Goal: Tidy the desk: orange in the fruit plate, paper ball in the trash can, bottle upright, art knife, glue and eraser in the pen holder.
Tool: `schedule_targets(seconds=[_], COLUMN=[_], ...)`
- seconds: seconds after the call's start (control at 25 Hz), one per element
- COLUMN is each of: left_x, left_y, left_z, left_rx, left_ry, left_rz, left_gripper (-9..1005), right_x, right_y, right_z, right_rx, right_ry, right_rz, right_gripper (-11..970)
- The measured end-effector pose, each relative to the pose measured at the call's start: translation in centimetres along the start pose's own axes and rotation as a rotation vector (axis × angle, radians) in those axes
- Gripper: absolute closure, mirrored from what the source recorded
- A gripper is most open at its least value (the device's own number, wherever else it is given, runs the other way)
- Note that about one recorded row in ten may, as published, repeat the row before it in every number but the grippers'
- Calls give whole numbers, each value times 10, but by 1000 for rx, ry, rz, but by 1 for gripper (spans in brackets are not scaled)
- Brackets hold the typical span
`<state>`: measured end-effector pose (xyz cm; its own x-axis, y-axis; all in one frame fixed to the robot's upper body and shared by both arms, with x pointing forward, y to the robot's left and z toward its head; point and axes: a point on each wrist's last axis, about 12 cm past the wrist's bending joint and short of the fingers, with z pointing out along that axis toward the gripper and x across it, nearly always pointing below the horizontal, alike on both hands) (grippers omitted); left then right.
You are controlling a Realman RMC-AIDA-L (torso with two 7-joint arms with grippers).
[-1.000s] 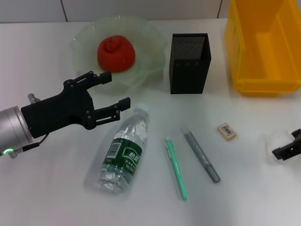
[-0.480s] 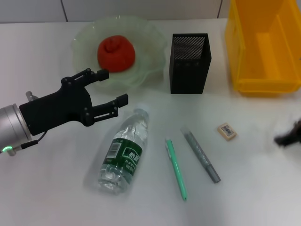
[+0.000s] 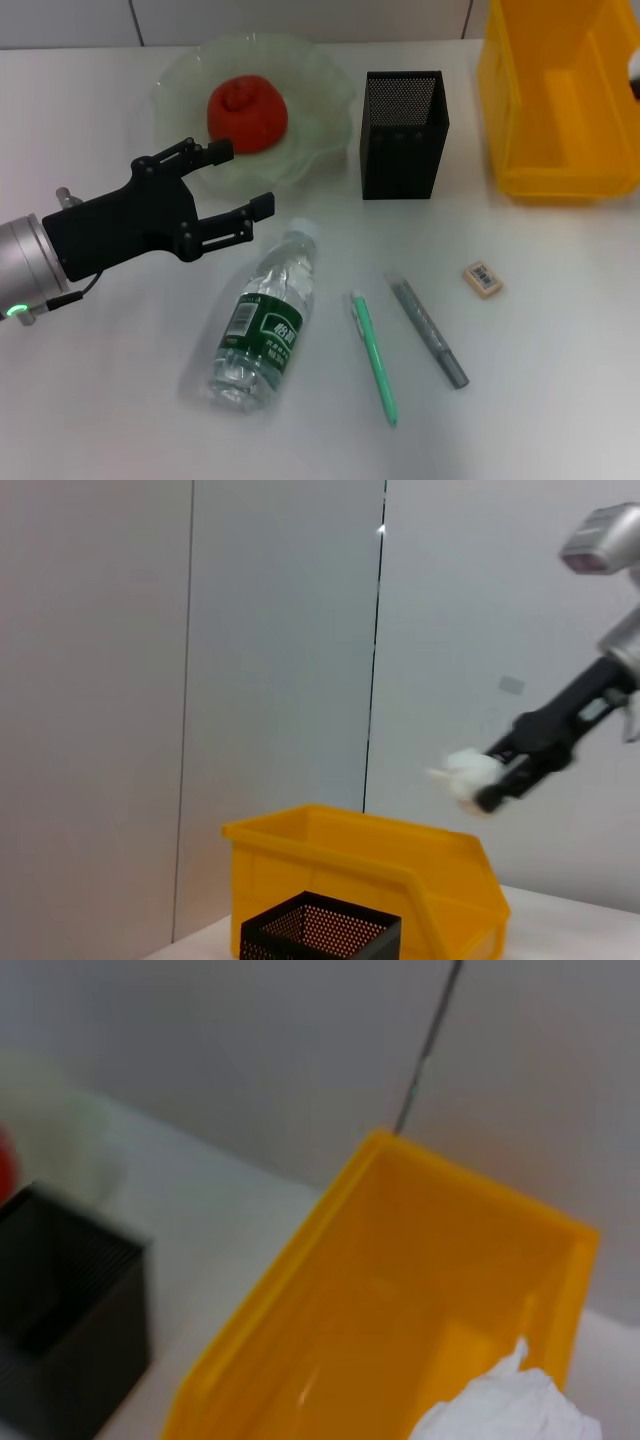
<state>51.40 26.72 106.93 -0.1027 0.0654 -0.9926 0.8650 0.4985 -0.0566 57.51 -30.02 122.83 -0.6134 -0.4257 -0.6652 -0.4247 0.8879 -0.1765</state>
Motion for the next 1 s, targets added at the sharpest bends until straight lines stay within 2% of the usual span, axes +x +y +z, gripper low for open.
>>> schedule_targets(seconds=[0.2,0.4,0.48,0.72,0.76,0.8,0.88,0.96,1.0], left_x=[1,-2,-4,-15,-15,-24,-34,-38,-51], left_y=[-3,-5,-7,-7,-7,-4,-6,-7,-15], left_z=[-2,-2,-2,-2,-2,-3,-1,0,9], left_rx=[8,41,57,69,69,53,8,-12,-109], left_ry=[-6,-19,-32,-48,-48,-28,74,103,229], left_rz=[-3,-8,-5,-1,-1,-47,-76,-73,-28], left_gripper=[161,162,163,164,164,164,165,165,165], right_x=[4,2,1,-3,-1,1,13,31,45], right_y=[-10,-7,-7,-4,-3,-1,4,9,11], right_z=[45,59,60,44,38,31,16,3,-1], right_rx=[23,-2,-4,-19,-31,-48,-110,-185,-215], right_ry=[-45,-68,-70,-127,-148,-173,-254,-359,-400], right_rz=[21,14,14,14,17,21,23,9,2], right_gripper=[391,388,322,119,119,119,119,119,119])
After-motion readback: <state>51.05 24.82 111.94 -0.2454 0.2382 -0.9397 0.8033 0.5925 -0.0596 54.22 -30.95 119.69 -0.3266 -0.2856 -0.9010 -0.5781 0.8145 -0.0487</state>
